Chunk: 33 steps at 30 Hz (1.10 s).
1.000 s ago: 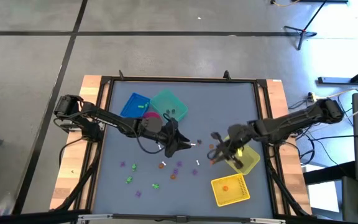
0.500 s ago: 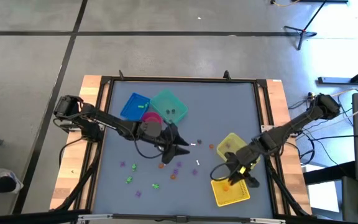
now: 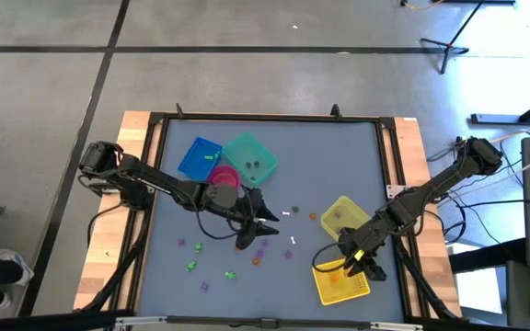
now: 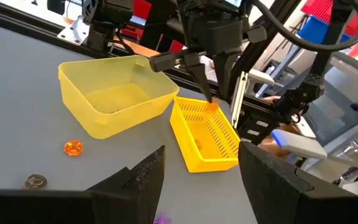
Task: Sort Halloween decoration
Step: Put the orange pumpkin toy into the yellow bin, then put the purple spider toy into the yellow bin
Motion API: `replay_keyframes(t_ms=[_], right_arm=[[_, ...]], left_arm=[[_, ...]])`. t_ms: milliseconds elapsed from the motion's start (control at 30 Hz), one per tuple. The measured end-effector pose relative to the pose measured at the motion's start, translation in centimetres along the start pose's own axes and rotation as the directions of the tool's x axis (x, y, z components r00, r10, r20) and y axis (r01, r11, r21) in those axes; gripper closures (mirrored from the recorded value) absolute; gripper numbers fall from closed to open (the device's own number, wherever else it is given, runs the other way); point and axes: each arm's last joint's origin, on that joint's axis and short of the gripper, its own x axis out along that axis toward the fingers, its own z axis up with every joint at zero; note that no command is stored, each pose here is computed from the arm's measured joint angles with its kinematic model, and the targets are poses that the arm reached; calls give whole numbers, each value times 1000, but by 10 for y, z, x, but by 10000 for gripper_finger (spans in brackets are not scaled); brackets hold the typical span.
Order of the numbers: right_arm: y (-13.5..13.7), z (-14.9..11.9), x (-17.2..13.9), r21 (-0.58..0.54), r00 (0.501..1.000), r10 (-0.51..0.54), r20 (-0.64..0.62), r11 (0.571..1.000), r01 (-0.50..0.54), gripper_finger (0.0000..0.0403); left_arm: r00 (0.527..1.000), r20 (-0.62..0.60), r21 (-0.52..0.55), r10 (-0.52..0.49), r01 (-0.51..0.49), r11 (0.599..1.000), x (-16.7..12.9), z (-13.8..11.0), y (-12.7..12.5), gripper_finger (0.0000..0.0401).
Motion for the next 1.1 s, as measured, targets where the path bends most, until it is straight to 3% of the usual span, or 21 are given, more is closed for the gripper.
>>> replay_keyframes(t_ms=[267, 633, 867, 1000, 1100], right_arm=[[-2, 0, 0, 1, 999, -40, 14, 999, 40, 241], [-4, 0, 0, 4, 994, -101, 43, 995, 101, 241], [-8, 4, -4, 20, 993, -104, 50, 994, 103, 242], [-9, 16, -18, -35, 987, -125, 98, 991, 129, 242], [-11, 25, -33, -97, 972, -195, 128, 973, 208, 242]], left_arm=[[1000, 7, 0, 16, -16, 1000, 0, 0, 0, 213], [986, -49, 12, 162, -162, 987, -1, -9, 8, 213], [978, -53, 108, 200, -194, 975, -1, -10, 10, 213], [966, -49, 167, 252, -241, 956, -2, -11, 12, 213], [959, -31, 179, 283, -273, 945, -2, -10, 13, 213]])
